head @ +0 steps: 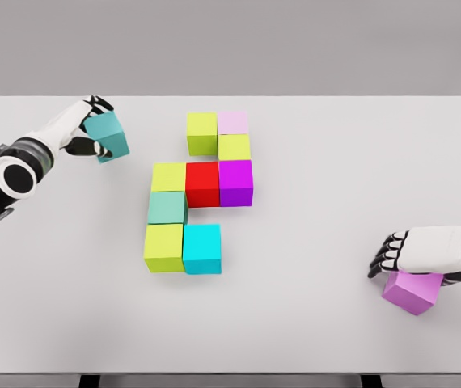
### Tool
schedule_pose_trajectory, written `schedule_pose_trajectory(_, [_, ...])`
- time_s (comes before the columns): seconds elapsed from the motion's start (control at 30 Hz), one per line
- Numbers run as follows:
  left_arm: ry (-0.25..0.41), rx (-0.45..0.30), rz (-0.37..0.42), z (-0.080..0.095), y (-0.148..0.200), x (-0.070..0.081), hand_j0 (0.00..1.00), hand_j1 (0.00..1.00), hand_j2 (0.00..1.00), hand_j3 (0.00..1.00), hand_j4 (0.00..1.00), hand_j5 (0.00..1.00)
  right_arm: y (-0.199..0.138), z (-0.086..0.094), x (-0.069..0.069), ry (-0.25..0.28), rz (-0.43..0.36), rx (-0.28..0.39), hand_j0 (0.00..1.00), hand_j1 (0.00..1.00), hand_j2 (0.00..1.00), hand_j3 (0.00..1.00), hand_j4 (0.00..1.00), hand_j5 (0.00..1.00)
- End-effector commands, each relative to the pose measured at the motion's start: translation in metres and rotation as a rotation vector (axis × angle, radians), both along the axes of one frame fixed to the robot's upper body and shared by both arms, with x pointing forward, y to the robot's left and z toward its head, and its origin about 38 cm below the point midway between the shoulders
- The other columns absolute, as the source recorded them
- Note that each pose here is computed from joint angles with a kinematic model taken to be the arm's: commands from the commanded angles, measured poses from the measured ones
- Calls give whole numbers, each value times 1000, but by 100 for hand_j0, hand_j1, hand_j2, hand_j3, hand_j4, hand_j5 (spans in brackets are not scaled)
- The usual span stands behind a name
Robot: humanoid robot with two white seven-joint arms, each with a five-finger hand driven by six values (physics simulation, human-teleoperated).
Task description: Assemble the squares on the desktop into the number 2
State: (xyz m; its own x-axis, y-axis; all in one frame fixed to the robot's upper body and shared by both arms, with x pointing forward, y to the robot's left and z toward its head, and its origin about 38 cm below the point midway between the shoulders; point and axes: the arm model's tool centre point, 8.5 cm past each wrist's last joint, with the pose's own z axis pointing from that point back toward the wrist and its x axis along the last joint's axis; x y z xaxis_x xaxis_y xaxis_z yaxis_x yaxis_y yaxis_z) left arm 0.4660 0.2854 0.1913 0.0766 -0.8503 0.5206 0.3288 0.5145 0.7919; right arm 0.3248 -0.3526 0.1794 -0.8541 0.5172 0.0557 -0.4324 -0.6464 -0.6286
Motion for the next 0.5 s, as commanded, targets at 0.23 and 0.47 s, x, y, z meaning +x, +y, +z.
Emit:
schedule_pose_trajectory(0.23, [-70,12,-27,0,-51,34,40,40,40,40,40,40,-1,-4,-4,15,23,-6,60,60,60,60,60,60])
schedule_pose_trajectory(0.47, [-96,11,-159,-7,-79,39,41,41,41,41,41,41,-7,16,6,-21,-22,42,60,60,60,60,60,60])
